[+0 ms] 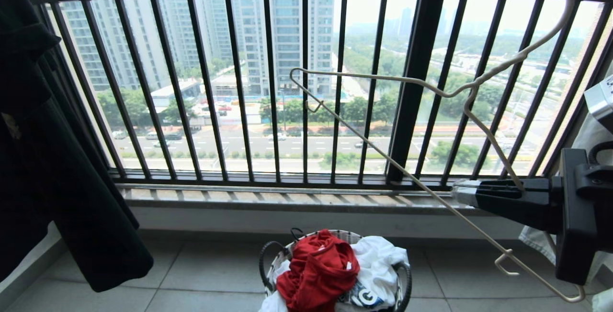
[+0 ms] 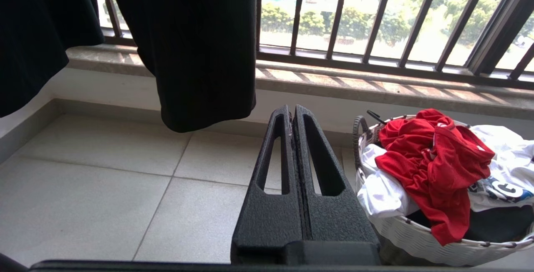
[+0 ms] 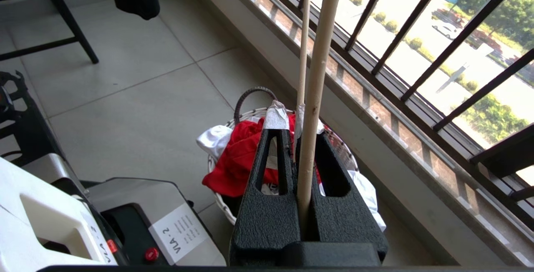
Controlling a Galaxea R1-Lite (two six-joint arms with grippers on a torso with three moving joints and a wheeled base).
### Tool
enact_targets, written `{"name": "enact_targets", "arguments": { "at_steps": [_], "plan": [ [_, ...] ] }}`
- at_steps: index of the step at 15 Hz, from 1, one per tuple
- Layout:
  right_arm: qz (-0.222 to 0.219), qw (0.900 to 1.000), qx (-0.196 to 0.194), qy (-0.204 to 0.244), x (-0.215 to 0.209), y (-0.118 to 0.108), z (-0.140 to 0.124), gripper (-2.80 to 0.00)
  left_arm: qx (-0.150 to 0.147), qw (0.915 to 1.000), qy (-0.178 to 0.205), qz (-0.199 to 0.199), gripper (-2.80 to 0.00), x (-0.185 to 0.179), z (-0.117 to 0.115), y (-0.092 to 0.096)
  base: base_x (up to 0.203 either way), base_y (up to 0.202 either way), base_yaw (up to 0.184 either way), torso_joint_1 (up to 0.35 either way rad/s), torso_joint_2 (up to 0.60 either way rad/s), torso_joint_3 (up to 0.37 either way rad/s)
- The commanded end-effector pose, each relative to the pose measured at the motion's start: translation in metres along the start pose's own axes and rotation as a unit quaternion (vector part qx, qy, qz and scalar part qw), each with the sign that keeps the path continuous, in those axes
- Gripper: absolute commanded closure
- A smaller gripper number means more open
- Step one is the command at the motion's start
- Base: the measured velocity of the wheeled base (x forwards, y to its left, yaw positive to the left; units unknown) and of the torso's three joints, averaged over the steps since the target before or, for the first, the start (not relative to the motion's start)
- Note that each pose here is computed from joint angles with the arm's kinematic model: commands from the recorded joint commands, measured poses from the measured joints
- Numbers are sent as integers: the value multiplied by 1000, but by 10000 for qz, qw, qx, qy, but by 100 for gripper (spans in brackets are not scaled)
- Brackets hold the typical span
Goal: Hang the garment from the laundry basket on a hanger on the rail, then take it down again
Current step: Pick up clothes from the basket
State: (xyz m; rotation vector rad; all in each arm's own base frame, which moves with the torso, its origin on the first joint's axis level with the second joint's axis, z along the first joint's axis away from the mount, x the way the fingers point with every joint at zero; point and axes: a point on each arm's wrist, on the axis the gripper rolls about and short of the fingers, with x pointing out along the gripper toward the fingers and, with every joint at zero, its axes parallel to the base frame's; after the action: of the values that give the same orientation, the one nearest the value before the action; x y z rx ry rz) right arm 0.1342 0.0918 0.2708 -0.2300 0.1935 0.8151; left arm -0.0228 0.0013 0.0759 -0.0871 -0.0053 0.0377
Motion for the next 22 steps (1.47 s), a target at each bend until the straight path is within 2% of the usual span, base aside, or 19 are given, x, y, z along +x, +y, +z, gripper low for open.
{"name": "enact_targets", "arguments": {
  "at_steps": [1,22],
  "plan": [
    [-7,10000,-8,-15,-1,0,0,0,-7,10000,10,3,0,0,0,0,0,0,0,0,0,0],
    [-38,10000,9,21,0,-1,-1,0,-2,10000,3,3,0,0,0,0,0,0,0,4,2,-182]
  ]
}}
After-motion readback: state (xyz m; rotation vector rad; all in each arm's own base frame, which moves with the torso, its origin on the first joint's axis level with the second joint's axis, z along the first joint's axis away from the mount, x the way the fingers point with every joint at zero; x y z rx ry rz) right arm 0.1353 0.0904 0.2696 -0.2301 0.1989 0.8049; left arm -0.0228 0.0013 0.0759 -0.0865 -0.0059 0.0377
